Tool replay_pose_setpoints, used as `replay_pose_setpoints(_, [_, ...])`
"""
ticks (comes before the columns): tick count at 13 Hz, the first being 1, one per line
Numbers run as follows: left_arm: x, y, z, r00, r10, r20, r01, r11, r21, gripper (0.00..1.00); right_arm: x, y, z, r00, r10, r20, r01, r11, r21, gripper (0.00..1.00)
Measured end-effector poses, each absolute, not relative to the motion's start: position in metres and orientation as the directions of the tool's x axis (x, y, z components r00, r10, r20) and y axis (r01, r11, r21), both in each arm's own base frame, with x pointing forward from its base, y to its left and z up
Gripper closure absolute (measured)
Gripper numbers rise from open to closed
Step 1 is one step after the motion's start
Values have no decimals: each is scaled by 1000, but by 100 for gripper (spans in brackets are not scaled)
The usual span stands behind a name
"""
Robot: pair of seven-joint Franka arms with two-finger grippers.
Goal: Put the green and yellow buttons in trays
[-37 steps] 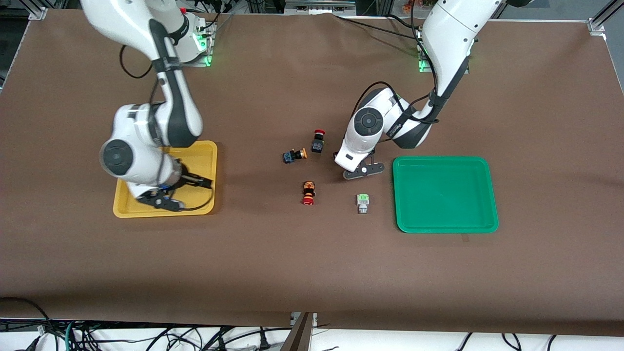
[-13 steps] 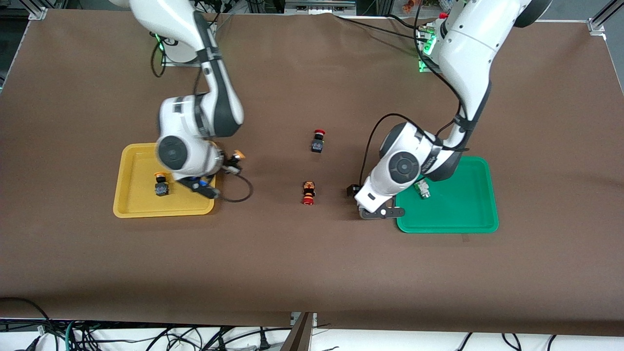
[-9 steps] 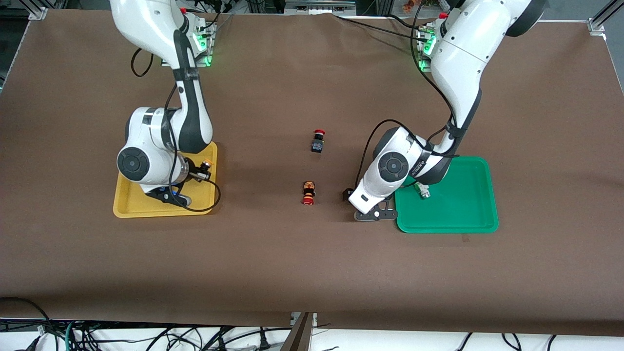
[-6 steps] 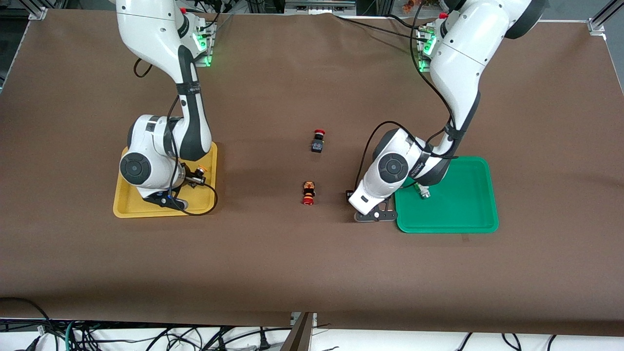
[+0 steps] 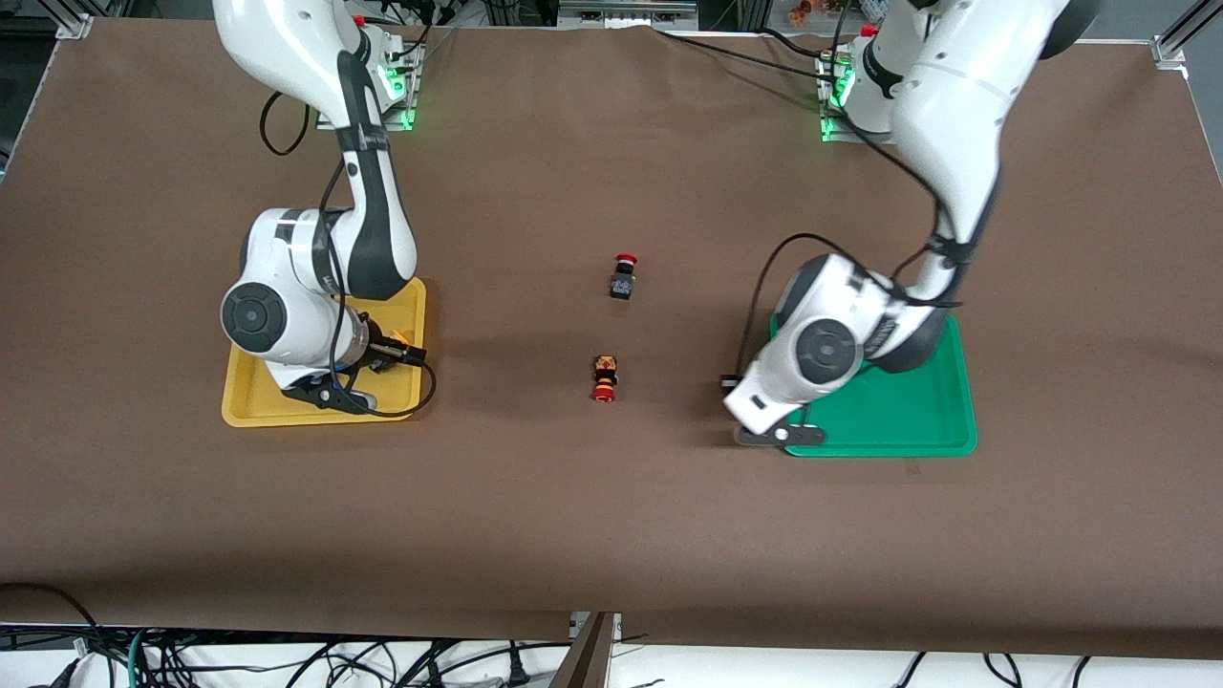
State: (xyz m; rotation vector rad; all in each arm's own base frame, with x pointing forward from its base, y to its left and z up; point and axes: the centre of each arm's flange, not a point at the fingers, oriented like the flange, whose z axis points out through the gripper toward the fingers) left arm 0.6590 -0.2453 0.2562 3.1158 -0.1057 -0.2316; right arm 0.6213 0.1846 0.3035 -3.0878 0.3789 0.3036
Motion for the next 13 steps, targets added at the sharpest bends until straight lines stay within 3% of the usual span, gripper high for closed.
replay_pose_setpoints(2, [675, -153, 281, 969, -152, -197, -158, -987, -18, 59, 625, 200, 344, 953, -221, -206, -229, -973, -14, 1])
replay_pose_setpoints(5, [671, -31, 252, 946, -168, -276, -183, -983, -29, 59, 623, 205, 415, 966, -173, -190, -181, -983, -23, 1])
replay_pose_setpoints(8, [636, -5, 182, 955, -129, -269, -132, -991, 9, 59, 603, 186, 490, 974, -136, -183, -148, -987, -56, 1])
replay_pose_setpoints(11, [623, -6, 176, 962, -116, -249, -115, -993, 20, 59, 579, 163, 538, 983, -68, -169, -71, -997, -11, 1])
replay_pose_setpoints(13, [630, -10, 198, 963, -119, -240, -116, -993, 25, 42, 567, 144, 557, 986, -48, -162, -51, -999, -13, 1])
